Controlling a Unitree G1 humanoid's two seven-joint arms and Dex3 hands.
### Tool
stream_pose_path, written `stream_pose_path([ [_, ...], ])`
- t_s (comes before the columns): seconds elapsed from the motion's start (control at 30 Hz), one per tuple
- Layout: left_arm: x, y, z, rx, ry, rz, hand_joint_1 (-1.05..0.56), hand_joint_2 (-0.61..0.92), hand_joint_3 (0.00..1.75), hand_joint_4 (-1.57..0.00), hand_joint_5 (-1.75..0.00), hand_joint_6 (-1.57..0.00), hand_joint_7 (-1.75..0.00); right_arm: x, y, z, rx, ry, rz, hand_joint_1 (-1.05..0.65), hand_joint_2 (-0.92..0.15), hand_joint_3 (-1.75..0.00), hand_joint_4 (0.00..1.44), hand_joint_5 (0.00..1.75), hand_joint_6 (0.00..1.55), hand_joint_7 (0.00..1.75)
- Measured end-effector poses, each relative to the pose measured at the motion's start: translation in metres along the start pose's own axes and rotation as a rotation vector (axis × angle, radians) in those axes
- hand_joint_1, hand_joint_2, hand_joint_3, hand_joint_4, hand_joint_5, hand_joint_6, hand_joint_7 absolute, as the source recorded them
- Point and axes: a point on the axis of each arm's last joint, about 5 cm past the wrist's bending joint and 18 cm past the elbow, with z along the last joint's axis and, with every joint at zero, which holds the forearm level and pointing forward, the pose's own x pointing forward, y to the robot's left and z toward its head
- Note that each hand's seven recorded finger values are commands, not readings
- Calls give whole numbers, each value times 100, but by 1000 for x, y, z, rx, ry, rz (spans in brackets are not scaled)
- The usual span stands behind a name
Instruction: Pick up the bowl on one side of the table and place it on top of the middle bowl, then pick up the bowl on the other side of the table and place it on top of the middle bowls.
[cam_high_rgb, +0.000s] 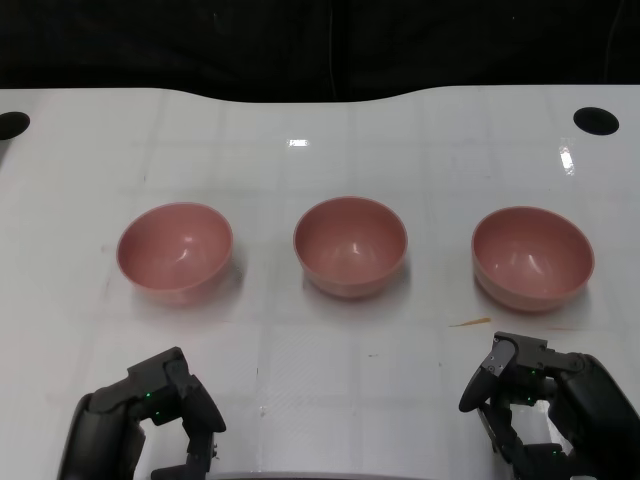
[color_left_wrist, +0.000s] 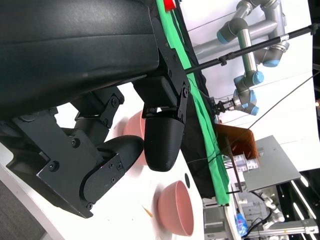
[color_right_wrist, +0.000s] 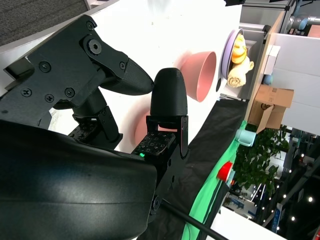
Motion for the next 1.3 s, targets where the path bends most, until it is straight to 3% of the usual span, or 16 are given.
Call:
stream_pose_path([
  [0.7,1,-2,0,-15,9,-11,-10,34,143,-88,-173,-87,-150,0,0,0,-6,-4,-2,-22,-49,-118,85,170,85,134],
  [0.83,2,-2,0,-40,16,-21,-10,36,141,-88,-172,-87,-148,0,0,0,-6,-5,-3,-22,-51,-114,85,165,85,126],
  [0.9,2,-2,0,-56,18,-24,-11,37,139,-88,-169,-87,-145,0,-1,0,-6,-5,-3,-22,-54,-107,84,158,86,118],
  [1.07,1,-1,-2,-93,50,-30,-14,45,124,-86,-162,-83,-143,1,-3,3,-12,1,-8,-22,-72,-61,75,131,82,86],
  [1.17,1,-1,-2,-119,69,-33,-14,47,120,-85,-162,-82,-142,1,-8,4,-86,13,-10,-28,-83,-31,70,114,83,57],
  [1.3,2,0,-3,-131,76,-44,-13,48,118,-84,-160,-81,-142,2,-16,9,-186,4,-28,-33,-88,-12,64,99,81,32],
])
